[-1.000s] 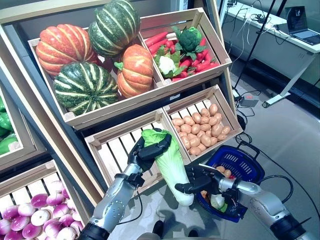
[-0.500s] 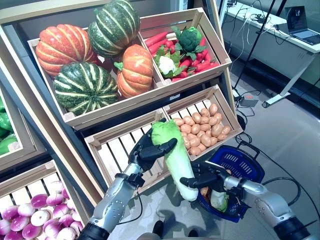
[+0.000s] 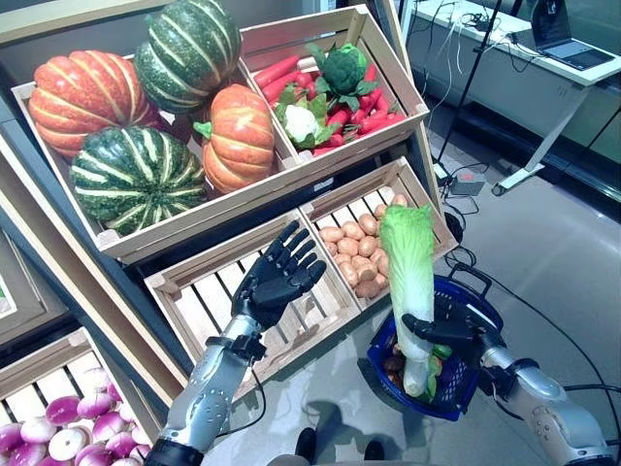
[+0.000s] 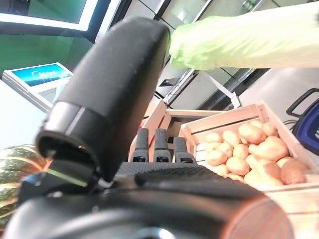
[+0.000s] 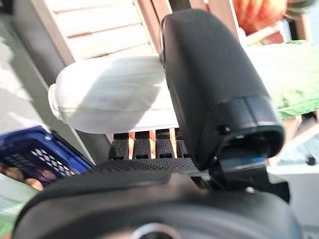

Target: Put vegetables into the basket

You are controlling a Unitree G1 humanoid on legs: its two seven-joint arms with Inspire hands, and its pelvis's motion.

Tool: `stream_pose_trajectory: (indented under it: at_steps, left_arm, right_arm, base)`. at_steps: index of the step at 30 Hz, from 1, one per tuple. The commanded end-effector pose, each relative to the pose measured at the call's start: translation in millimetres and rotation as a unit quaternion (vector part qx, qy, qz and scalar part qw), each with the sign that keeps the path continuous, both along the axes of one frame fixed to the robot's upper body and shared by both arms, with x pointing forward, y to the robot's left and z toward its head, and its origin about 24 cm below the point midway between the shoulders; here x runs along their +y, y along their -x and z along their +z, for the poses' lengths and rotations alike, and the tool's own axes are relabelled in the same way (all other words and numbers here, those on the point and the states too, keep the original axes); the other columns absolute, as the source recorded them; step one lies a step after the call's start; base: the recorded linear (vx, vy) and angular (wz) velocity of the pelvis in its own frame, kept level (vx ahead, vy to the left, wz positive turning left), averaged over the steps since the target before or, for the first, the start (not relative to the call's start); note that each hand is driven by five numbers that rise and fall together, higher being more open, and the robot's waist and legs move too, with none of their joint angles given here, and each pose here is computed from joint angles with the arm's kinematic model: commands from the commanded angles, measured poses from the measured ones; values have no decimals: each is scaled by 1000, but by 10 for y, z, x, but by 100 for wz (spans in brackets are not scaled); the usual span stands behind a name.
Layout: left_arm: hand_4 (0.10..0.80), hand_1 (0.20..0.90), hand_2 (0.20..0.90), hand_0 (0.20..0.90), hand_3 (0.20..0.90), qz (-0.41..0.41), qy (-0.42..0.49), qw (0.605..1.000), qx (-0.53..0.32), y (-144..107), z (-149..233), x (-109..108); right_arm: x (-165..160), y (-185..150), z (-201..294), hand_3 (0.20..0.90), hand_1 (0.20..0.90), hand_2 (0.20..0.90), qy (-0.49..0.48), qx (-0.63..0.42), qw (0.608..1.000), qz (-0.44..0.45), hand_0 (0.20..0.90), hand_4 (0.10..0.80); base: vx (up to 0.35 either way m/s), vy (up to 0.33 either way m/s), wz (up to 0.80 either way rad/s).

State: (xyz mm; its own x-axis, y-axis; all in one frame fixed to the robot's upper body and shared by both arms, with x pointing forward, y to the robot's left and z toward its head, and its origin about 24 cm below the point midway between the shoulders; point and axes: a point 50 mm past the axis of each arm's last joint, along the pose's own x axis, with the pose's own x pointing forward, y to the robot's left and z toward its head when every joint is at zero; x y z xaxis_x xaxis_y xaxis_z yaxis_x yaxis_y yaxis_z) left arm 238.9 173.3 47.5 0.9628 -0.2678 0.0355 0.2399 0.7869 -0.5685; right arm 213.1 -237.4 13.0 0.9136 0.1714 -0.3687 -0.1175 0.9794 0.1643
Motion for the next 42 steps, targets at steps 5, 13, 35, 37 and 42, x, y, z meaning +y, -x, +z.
stream_pose_trajectory:
  at_steps: [5, 13, 35, 37, 42]
  left_arm:
    - [800, 900, 900, 900, 900, 40, -2, 994, -101, -80, 372, 207]
    - [800, 900, 900, 900, 900, 39, -4, 985, -168, -229, 604, 180]
    - [800, 900, 900, 900, 900, -35, 64, 943, -326, -425, 1218, -190]
    - [800, 900, 900, 900, 900, -29, 74, 944, -320, -453, 1222, -194]
    - [800, 900, 900, 900, 900, -19, 68, 945, -320, -470, 1223, -169]
  right_arm:
    - [-295, -180, 472, 300, 300, 300, -64, -196, 955, -213, 300, 400]
    - [-561, -349, 545, 300, 300, 300, -27, -252, 887, -385, 300, 400]
    - [-892, -1140, 1132, 300, 300, 300, -235, -301, 783, -491, 300, 400]
    - [-837, -1225, 1177, 300, 300, 300, -241, -284, 791, -486, 300, 400]
    - [-839, -1338, 1026, 300, 300, 300, -214, -161, 826, -496, 300, 400]
  base:
    - [-31, -33, -7]
    - [-158, -26, -1]
    - [-149, -23, 13]
    - [5, -33, 7]
    - [7, -6, 1]
